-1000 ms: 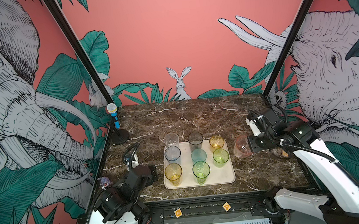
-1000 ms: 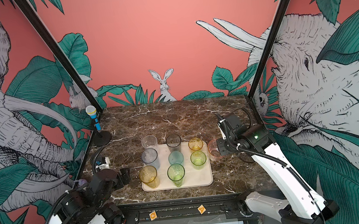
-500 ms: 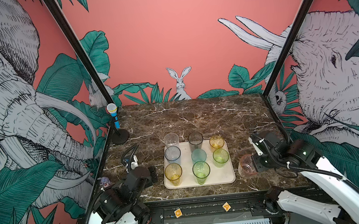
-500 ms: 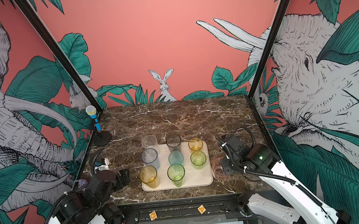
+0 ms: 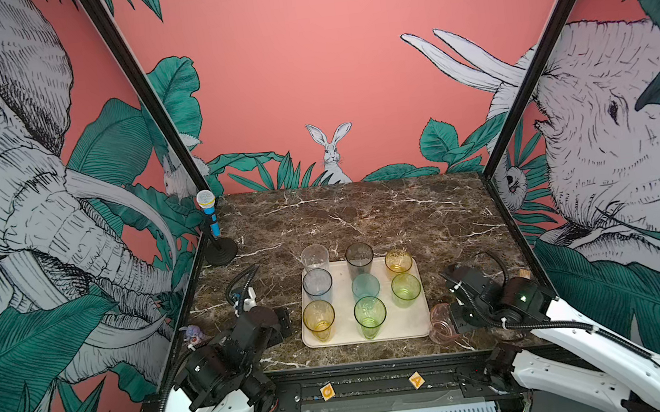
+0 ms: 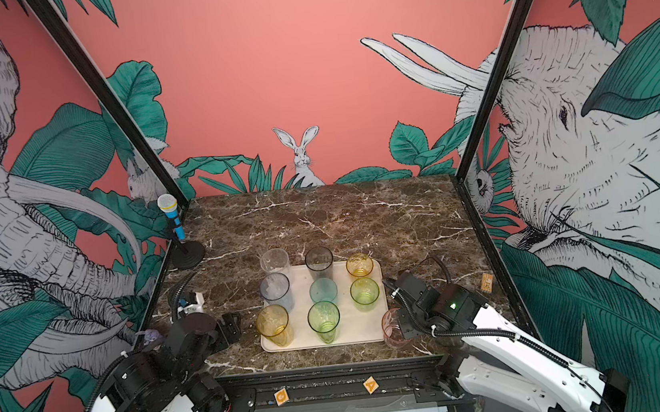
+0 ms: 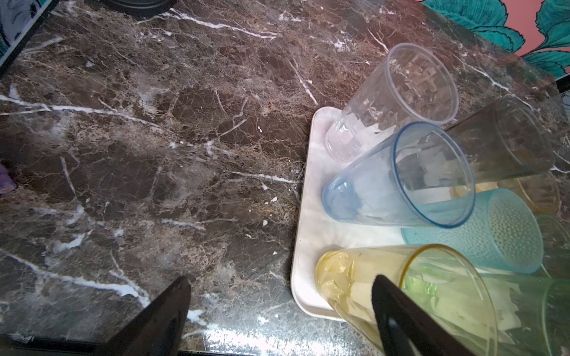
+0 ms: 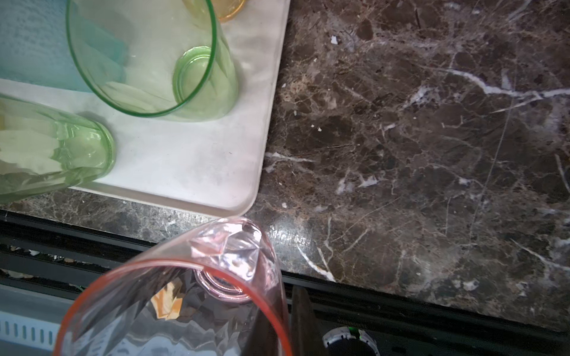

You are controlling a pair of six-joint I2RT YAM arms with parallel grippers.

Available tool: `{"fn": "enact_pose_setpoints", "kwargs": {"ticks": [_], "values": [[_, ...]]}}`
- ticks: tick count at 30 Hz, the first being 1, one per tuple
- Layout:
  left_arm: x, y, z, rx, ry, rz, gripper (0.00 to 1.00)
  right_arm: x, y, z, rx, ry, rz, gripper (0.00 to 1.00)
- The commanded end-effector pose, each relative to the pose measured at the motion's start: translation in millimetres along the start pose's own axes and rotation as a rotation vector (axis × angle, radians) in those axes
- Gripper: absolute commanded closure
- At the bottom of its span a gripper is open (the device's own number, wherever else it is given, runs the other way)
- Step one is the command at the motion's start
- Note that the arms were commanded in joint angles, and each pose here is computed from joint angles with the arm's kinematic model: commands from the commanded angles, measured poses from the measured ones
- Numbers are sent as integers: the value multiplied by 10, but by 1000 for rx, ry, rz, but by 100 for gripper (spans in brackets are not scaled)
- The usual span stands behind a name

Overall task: Place the glasses into the tray
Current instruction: 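Lift the small pink cup and carry it to the tray's near corner, then lower the small pink cup onto the tray beside the green cup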

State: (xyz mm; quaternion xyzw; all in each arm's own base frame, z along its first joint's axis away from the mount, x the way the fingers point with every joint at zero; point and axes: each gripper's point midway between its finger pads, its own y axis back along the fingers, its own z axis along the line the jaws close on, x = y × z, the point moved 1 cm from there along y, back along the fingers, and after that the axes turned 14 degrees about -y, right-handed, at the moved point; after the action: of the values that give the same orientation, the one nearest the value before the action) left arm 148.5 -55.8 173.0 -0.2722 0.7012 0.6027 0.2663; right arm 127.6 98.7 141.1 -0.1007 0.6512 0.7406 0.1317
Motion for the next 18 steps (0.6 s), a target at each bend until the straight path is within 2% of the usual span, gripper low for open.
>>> {"fn": "enact_pose_setpoints", "kwargs": {"ticks": [1,10,18], "values": [[79,-33,41,-25,2,31,8,-111,-58,105,-41,-48,-74,100],[112,-54,38,-24,2,43,8,-91,-354,310,-55,-16,-81,100],[140,-67,36,-21,4,51,8,-127,-411,394,-34,9,-104,100]]}}
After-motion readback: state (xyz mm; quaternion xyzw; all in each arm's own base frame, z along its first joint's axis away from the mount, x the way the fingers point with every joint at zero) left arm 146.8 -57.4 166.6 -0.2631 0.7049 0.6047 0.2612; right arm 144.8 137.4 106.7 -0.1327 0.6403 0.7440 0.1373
